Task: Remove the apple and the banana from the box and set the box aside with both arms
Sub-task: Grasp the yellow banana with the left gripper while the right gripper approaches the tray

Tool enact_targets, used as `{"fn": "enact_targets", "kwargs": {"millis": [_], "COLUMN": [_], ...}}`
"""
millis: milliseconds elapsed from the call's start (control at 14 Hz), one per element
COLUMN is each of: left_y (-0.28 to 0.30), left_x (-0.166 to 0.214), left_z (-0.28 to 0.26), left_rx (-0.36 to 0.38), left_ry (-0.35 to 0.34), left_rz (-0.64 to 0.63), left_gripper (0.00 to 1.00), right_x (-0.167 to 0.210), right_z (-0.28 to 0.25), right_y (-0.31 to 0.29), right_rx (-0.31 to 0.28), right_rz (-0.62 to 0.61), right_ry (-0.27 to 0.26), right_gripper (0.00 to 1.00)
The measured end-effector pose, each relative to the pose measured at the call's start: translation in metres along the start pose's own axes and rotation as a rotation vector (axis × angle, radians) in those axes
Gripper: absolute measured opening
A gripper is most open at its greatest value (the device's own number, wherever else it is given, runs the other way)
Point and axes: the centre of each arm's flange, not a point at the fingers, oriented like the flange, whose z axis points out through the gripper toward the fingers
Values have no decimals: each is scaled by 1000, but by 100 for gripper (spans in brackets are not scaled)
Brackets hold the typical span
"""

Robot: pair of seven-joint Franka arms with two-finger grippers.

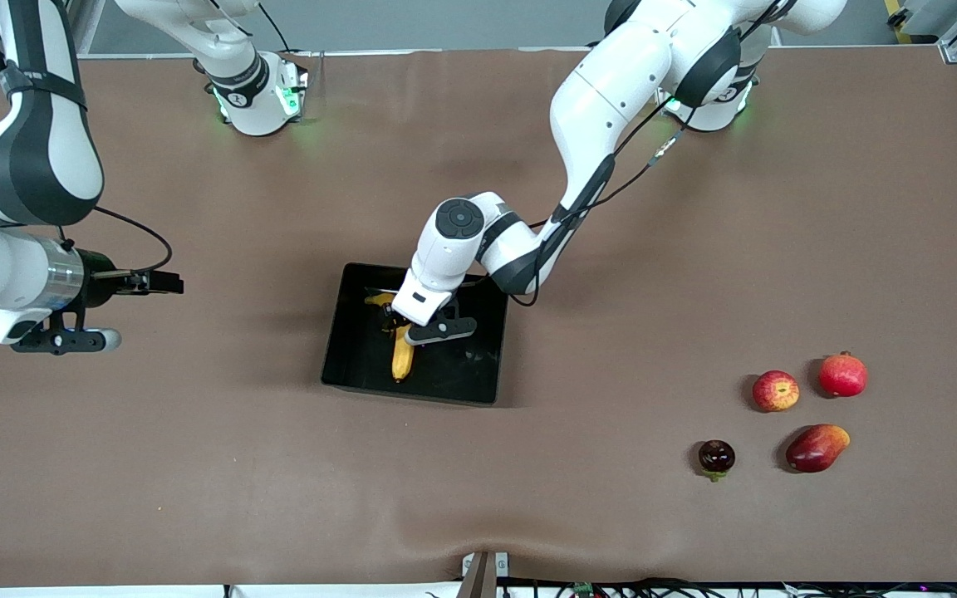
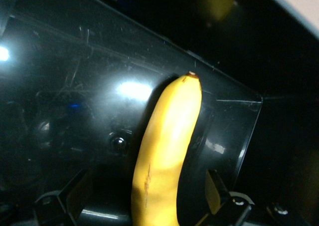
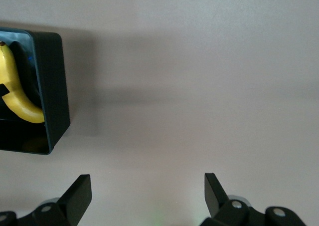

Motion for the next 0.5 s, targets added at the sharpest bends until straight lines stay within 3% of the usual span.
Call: {"fn": "enact_targets", "kwargs": {"millis": [502], "left_y": [-1], "left_x": [-11], "left_z": [13], "left_rx": [-29], "left_ry": [6], "left_rz": [11], "left_gripper": [99], "right_x": [19], "right_z": [9], "right_y": [-8], "right_rx": [-3], "right_rz": [-20], "right_ry": [68], "right_gripper": [100]}}
